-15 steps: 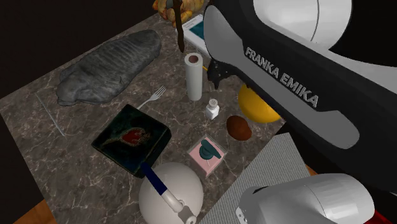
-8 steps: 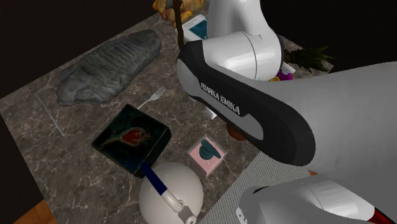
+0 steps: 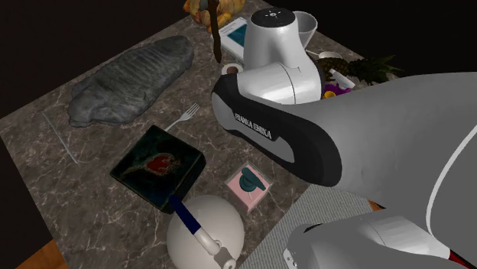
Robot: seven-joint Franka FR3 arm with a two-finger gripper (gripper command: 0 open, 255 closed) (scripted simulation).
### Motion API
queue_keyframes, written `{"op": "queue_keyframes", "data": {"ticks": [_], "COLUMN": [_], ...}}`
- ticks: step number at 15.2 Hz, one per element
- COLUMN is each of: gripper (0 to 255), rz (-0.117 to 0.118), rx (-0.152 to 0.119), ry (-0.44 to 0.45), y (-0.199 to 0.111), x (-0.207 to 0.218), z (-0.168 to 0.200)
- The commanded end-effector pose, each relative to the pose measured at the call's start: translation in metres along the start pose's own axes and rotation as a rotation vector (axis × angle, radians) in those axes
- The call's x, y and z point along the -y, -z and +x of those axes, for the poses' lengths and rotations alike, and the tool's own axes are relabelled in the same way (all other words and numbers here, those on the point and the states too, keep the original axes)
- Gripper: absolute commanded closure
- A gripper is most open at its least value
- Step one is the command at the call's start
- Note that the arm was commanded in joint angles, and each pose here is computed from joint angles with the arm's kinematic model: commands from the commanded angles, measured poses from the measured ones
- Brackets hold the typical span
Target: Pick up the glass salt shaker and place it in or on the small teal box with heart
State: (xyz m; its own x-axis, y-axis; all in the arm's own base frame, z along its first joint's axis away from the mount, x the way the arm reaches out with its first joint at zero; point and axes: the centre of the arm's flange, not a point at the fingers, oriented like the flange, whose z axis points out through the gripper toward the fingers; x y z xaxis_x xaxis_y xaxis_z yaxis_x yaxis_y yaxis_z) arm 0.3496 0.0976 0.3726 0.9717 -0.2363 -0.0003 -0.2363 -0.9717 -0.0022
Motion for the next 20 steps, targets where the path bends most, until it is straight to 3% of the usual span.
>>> {"op": "queue_keyframes", "data": {"ticks": [1,7,8,17,20], "gripper": [0,0,255,255,255], "rz": [0.000,0.000,0.000,0.000,0.000], "rx": [-0.001,-0.001,-0.001,-0.001,-0.001], "ry": [0.000,0.000,0.000,0.000,0.000], "y": [-0.004,-0.004,-0.004,-0.004,0.012], "x": [0.000,0.000,0.000,0.000,0.000], "z": [0.001,0.001,0.001,0.001,0.001]}}
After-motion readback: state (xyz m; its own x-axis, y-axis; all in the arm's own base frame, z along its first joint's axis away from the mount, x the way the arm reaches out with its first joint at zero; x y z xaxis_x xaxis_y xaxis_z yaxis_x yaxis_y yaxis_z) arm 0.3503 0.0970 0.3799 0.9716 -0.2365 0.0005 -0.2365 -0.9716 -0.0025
